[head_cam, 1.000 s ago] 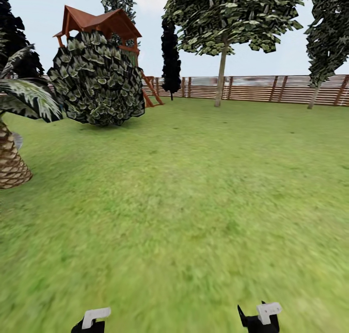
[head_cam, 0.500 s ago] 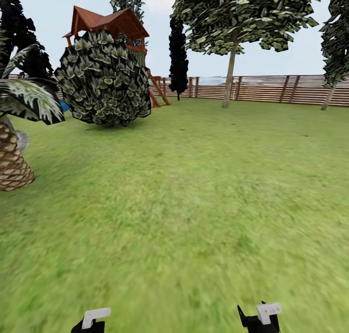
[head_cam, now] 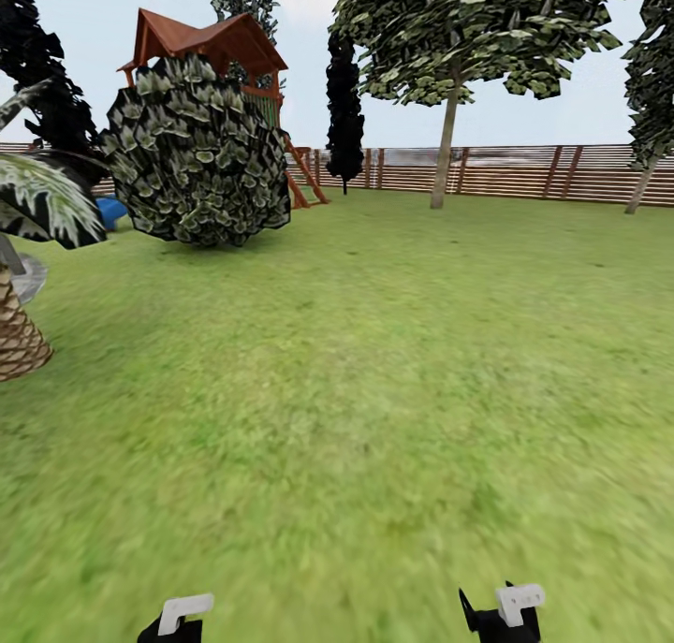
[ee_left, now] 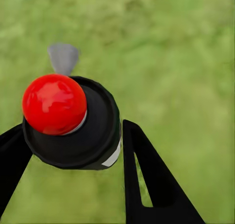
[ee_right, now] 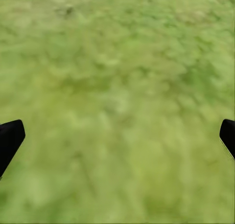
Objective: Pick up the pesticide atomizer in the garden and spray insectifuge to fully cover both potted plants in the garden.
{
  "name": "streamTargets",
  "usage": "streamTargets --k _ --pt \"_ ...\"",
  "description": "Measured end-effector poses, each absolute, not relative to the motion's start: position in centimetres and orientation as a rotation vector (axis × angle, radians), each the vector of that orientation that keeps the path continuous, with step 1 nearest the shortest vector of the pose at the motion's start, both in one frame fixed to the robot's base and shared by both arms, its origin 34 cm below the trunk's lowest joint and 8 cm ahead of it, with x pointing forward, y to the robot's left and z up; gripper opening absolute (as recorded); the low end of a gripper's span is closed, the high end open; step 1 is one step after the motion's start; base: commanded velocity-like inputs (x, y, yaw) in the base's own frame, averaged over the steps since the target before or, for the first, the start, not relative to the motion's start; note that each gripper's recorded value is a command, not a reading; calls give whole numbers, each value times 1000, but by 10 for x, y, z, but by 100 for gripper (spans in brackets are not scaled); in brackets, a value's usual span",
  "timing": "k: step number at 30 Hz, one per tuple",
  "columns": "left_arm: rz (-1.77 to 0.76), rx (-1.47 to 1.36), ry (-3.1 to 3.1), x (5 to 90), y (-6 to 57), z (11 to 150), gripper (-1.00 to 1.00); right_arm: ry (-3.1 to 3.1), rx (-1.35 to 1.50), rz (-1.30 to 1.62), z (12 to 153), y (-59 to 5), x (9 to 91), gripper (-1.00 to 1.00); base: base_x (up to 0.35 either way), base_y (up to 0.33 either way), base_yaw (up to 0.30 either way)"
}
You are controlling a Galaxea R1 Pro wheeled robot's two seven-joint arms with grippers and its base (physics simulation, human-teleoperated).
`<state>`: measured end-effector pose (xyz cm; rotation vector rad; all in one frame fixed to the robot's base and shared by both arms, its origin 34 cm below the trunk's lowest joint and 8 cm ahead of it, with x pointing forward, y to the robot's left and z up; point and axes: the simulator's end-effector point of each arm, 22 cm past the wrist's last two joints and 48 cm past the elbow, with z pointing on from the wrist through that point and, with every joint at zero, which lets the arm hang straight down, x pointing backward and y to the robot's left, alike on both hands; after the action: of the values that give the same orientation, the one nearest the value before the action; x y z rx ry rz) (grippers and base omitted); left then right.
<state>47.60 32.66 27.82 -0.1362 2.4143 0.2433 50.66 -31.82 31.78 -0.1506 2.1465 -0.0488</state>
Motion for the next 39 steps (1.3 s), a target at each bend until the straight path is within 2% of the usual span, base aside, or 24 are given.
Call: streamTargets --k 39 --pt "243 -136 2414 476 327 278 -100 2146 -150 -47 318 -317 507 100 340 0 0"
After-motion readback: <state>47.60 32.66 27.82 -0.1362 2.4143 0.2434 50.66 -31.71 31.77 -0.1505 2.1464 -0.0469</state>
